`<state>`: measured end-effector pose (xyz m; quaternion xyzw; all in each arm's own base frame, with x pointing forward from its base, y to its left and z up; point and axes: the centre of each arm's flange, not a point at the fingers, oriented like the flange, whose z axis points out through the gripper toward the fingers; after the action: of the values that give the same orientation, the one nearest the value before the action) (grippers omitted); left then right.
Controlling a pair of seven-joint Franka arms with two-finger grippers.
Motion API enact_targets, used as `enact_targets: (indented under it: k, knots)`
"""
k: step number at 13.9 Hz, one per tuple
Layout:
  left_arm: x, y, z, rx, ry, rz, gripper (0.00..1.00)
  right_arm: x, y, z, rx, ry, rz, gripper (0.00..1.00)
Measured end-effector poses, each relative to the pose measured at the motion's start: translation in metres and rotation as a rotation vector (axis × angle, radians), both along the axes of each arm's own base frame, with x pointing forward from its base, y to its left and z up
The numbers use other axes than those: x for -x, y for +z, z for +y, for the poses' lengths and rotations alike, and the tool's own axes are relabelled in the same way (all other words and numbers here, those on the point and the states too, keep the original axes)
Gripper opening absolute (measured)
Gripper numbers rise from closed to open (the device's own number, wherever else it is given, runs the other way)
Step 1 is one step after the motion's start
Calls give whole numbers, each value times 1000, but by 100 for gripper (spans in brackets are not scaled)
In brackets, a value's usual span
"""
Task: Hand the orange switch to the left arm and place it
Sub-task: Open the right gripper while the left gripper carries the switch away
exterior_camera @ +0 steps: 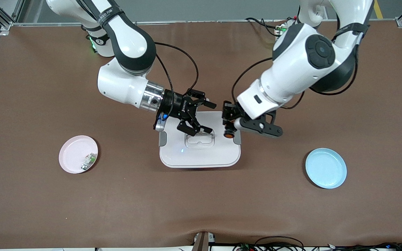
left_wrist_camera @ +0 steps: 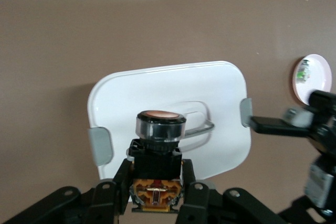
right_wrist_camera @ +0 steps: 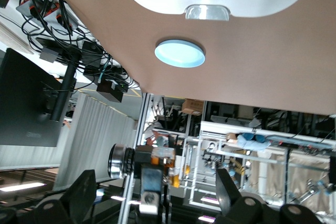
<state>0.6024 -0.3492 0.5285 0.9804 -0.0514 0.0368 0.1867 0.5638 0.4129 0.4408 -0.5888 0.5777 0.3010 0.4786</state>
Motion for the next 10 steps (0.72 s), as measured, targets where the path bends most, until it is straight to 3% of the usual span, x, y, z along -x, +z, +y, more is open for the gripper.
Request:
enact_targets:
  k: [4, 7, 10]
  knots:
    - [-26, -9, 67, -56, 43, 48, 41, 4, -20, -6, 105, 185, -129, 100]
    - [-44, -15, 131, -85, 53, 87, 41, -2, -31, -26, 229, 327, -196, 100]
    - [-51, -23, 178, -177, -22, 82, 41, -11, -44, -55, 369, 488, -287, 100]
